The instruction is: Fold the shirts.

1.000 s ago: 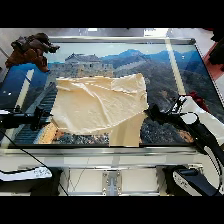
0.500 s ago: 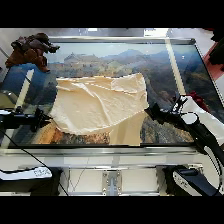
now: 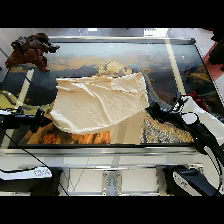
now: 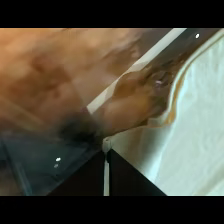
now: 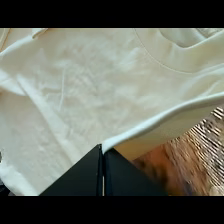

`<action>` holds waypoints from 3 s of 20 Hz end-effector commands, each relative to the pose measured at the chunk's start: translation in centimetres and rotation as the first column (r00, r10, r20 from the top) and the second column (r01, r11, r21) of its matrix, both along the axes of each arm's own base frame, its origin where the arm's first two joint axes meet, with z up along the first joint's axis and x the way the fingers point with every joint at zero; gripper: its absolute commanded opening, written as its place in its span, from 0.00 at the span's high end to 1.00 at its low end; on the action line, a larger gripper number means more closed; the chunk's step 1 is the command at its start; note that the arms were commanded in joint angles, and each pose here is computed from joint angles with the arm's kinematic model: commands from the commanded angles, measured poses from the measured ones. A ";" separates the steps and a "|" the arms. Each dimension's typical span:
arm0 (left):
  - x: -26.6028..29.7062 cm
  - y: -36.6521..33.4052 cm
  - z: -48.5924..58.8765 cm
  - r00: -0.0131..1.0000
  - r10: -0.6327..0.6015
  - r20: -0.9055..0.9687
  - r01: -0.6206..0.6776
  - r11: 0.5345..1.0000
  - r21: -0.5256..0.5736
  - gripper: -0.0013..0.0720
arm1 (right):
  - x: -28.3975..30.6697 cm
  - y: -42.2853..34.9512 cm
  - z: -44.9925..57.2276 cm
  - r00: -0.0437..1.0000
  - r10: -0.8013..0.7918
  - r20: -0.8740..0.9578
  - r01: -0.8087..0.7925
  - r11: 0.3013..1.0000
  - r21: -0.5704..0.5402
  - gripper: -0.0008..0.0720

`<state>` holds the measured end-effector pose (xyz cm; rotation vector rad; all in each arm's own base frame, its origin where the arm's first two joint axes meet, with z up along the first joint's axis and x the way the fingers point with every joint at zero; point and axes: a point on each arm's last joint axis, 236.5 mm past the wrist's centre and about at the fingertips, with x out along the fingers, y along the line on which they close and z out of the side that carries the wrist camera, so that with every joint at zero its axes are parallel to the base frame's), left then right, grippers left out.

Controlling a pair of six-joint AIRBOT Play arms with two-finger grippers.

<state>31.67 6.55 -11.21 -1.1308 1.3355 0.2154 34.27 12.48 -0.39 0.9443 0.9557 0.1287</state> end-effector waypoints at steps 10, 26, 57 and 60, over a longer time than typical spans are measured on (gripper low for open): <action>11.1 -1.3 32.9 0.418 0.252 0.873 0.151 0.928 -0.340 0.97 | 1.6 -1.1 9.9 0.959 0.012 0.282 0.003 0.999 -0.049 0.96; -5.9 -4.6 64.1 0.179 -0.630 0.756 -0.553 0.571 0.607 0.97 | -21.4 -3.6 53.6 0.247 0.201 0.948 0.328 0.903 -0.278 0.96; 18.1 -5.6 17.2 0.741 -0.661 0.120 0.374 0.554 0.744 0.97 | 16.8 -6.9 6.2 0.916 0.368 0.159 -0.256 0.843 -0.473 0.96; 14.6 -6.9 14.8 0.729 -0.681 0.067 0.439 0.541 0.717 0.97 | 14.6 -6.7 3.1 0.914 0.404 0.029 -0.334 0.791 -0.513 0.96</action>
